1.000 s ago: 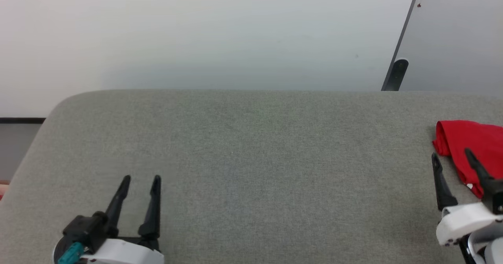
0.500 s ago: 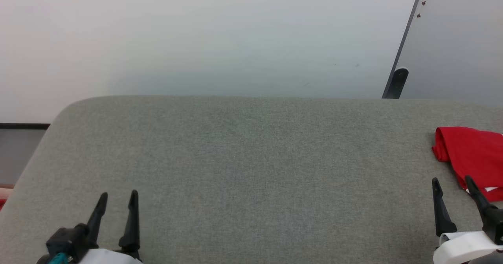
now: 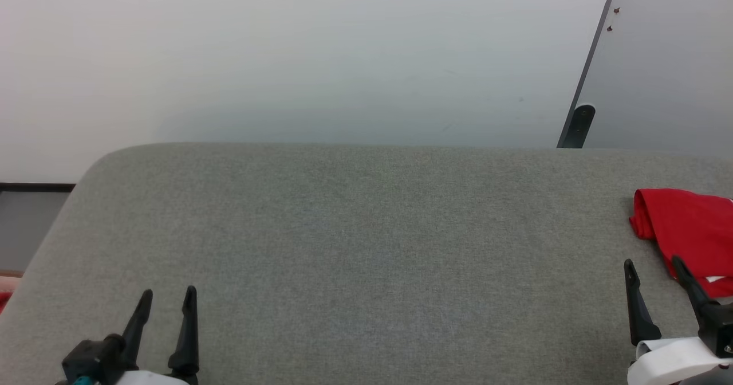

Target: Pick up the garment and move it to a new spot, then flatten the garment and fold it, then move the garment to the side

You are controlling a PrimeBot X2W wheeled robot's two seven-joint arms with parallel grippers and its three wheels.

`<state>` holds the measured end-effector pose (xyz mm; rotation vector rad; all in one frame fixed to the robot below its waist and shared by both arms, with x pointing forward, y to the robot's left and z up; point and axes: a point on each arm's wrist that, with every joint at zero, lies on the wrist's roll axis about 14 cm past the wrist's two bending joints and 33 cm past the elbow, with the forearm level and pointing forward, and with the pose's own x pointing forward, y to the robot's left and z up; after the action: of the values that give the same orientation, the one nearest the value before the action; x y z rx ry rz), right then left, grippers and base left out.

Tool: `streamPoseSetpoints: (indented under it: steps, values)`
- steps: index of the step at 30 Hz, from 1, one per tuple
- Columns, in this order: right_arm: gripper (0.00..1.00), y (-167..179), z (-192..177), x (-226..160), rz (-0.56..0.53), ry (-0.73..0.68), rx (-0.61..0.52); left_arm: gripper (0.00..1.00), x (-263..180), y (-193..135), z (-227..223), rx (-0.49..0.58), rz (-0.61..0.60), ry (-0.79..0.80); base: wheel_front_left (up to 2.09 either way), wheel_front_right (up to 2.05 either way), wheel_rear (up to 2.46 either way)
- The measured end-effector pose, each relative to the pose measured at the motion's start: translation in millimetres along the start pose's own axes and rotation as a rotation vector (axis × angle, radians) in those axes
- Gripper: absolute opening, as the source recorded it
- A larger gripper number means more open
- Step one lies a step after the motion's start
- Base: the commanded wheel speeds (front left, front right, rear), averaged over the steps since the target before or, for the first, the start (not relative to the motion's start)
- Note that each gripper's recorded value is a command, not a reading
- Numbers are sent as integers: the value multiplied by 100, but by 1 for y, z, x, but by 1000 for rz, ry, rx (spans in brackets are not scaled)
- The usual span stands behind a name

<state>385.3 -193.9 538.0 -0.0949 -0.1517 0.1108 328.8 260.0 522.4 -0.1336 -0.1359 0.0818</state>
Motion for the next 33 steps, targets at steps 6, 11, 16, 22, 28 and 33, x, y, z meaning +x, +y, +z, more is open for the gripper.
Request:
streamPoseSetpoints:
  steps: [6,11,16,22,28,33]
  values:
    - [100,2,-2,-2,6,7,-2,100,-3,3,1,-20,11,-5,0,0,0]
    - [100,3,-2,-1,10,6,-2,100,-7,4,-2,-34,16,5,0,0,0]
    - [0,4,-10,-4,9,30,6,0,-10,6,-9,-29,25,25,0,0,0]
    - [0,5,-36,-17,-15,126,76,0,-21,4,-33,-95,50,104,0,0,0]
    - [0,2,-38,-17,-49,137,181,0,-18,4,-35,-186,72,112,0,0,0]
    - [0,0,-38,-17,-77,136,286,0,-16,3,-37,-273,92,119,0,0,0]
